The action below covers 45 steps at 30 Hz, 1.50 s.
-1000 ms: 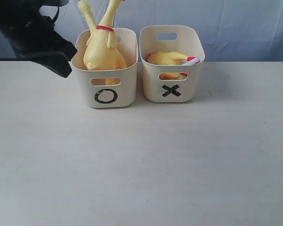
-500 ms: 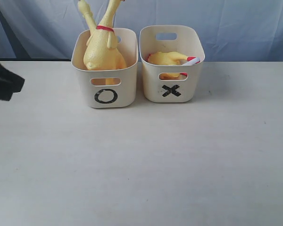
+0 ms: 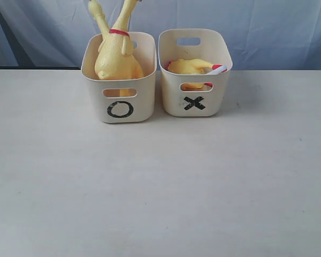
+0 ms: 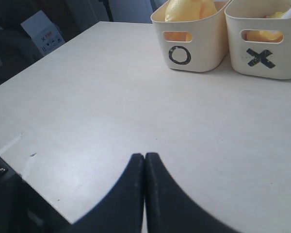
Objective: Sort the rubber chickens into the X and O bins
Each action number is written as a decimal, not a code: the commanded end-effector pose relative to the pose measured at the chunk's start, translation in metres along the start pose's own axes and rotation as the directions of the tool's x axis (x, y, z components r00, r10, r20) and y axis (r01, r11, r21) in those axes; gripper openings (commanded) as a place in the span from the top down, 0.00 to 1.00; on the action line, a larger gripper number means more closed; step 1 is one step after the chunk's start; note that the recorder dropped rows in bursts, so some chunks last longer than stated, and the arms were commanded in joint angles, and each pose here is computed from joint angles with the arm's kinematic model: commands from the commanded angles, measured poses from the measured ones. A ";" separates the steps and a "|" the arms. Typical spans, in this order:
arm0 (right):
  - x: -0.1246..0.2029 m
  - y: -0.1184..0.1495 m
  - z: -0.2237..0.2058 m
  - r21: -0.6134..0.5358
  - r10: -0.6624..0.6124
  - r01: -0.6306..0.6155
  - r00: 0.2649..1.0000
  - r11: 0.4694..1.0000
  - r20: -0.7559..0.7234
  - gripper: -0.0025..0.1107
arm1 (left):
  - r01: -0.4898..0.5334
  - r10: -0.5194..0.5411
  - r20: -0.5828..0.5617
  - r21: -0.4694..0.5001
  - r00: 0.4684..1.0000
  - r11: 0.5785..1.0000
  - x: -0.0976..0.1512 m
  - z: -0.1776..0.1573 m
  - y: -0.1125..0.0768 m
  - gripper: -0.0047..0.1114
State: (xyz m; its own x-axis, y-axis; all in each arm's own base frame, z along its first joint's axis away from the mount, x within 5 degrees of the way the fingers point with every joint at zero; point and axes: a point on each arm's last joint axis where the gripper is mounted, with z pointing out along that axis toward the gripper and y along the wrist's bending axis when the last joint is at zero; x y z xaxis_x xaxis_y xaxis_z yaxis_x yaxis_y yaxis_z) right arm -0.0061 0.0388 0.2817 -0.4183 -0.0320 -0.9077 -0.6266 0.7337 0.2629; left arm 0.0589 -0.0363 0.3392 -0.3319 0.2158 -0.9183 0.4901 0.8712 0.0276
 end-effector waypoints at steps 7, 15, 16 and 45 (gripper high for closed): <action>0.003 0.002 -0.005 0.000 -0.017 0.017 0.999 1.000 0.038 0.99 | 0.004 0.029 0.319 -0.101 0.947 0.995 0.016 -0.021 0.000 0.96; 0.001 -0.001 0.000 0.138 0.023 -0.034 0.997 0.990 0.079 0.99 | 0.026 0.041 0.406 -0.158 0.913 0.987 0.021 -0.010 0.007 0.96; 0.000 -0.001 0.000 0.148 0.026 -0.038 0.996 0.988 0.083 0.99 | 0.031 0.043 0.423 -0.165 0.905 0.986 0.021 -0.009 0.007 0.96; 0.000 -0.001 0.001 0.164 0.033 -0.047 0.996 0.985 0.089 0.99 | 0.110 0.138 0.539 -0.402 0.831 0.909 0.047 -0.029 0.008 0.96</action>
State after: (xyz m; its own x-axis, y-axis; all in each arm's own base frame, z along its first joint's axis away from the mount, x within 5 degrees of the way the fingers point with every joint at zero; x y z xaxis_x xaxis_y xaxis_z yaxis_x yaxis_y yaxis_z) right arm -0.0050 0.0383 0.2818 -0.3835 0.0511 -0.9221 -0.4925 0.8333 0.2510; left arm 0.0273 -0.0074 0.3088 0.2066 0.0631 -0.9764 0.1027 0.9910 0.0858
